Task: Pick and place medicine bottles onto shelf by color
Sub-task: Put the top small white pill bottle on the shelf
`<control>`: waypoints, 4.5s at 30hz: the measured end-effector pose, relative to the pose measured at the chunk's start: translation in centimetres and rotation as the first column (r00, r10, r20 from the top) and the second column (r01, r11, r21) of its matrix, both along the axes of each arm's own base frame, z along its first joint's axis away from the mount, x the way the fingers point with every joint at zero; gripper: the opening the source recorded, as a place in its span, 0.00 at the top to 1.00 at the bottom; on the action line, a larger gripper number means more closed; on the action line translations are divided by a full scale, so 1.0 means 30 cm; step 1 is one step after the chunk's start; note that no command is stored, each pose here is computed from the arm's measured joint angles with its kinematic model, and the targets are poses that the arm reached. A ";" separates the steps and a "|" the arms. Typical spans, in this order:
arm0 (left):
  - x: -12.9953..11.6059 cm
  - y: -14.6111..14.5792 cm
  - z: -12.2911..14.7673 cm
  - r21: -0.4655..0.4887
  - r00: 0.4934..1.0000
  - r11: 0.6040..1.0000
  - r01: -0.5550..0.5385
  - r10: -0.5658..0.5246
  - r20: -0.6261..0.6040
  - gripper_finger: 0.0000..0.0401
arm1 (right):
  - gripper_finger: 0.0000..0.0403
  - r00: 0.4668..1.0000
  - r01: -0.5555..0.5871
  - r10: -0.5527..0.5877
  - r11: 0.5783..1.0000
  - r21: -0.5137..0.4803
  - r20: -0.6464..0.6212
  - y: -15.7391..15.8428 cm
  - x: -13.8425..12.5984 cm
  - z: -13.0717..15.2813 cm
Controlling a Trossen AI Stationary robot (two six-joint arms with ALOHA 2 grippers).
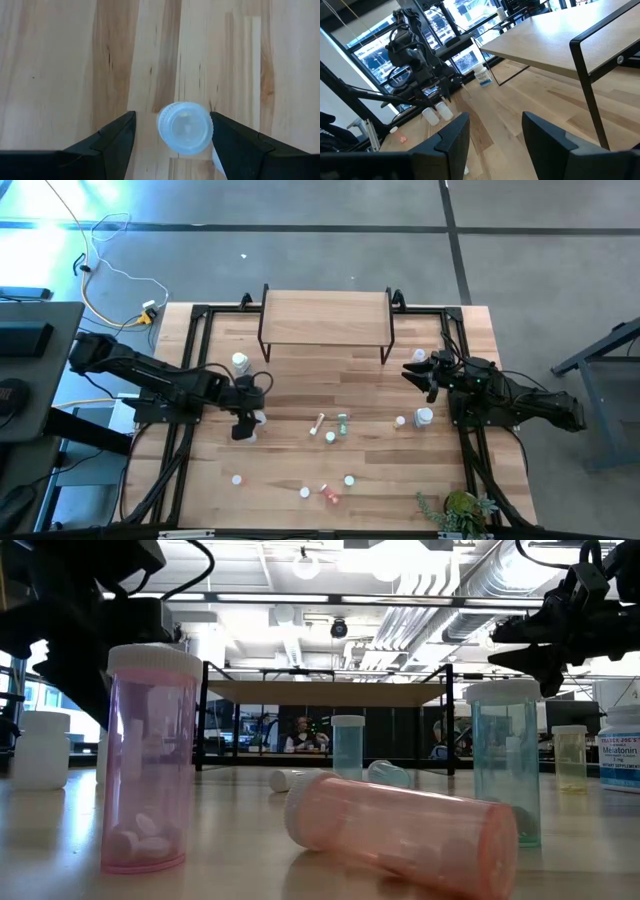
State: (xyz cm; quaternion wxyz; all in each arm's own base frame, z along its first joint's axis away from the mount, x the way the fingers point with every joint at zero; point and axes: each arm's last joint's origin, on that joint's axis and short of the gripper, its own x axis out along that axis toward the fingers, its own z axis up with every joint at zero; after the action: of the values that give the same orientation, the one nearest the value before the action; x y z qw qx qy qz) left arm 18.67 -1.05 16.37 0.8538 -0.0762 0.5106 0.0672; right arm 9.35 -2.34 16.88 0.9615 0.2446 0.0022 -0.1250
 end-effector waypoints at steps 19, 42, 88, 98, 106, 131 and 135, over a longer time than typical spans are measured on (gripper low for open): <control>0.012 -0.001 -0.019 0.007 1.000 1.000 0.014 -0.014 -0.022 0.68 | 0.57 1.000 0.000 0.000 1.000 0.000 0.000 0.000 0.000 0.000; 0.121 0.107 0.332 0.006 0.962 0.981 -0.196 0.191 0.193 0.67 | 0.57 1.000 0.000 0.000 1.000 0.000 0.000 0.000 0.000 0.000; 0.131 0.899 0.559 0.075 0.793 0.791 -0.607 0.610 -0.010 0.67 | 0.57 1.000 0.000 0.000 1.000 0.000 0.000 0.000 0.000 0.000; 0.144 0.910 0.529 0.074 0.769 0.769 -0.635 0.638 -0.044 0.67 | 0.57 1.000 0.000 0.000 1.000 0.000 0.000 0.000 0.000 0.000; 0.141 0.920 0.533 0.135 0.708 0.704 -0.697 0.706 -0.028 0.67 | 0.57 1.000 0.000 0.000 1.000 0.000 0.000 0.000 0.000 0.000; 0.211 0.932 0.483 0.116 0.673 0.669 -0.734 0.739 -0.003 0.67 | 0.57 1.000 -0.001 0.001 1.000 0.000 0.000 0.000 0.000 0.000; 0.211 0.932 0.483 0.116 0.673 0.669 -0.734 0.740 -0.004 0.65 | 0.57 1.000 0.000 0.000 1.000 0.000 0.000 0.000 0.000 0.000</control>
State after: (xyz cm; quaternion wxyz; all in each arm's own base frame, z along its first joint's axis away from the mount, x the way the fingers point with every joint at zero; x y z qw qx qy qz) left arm 24.99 26.92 30.86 0.7436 -0.2292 0.4534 0.4346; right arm 9.35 -2.33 16.89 0.9615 0.2446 0.0023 -0.1248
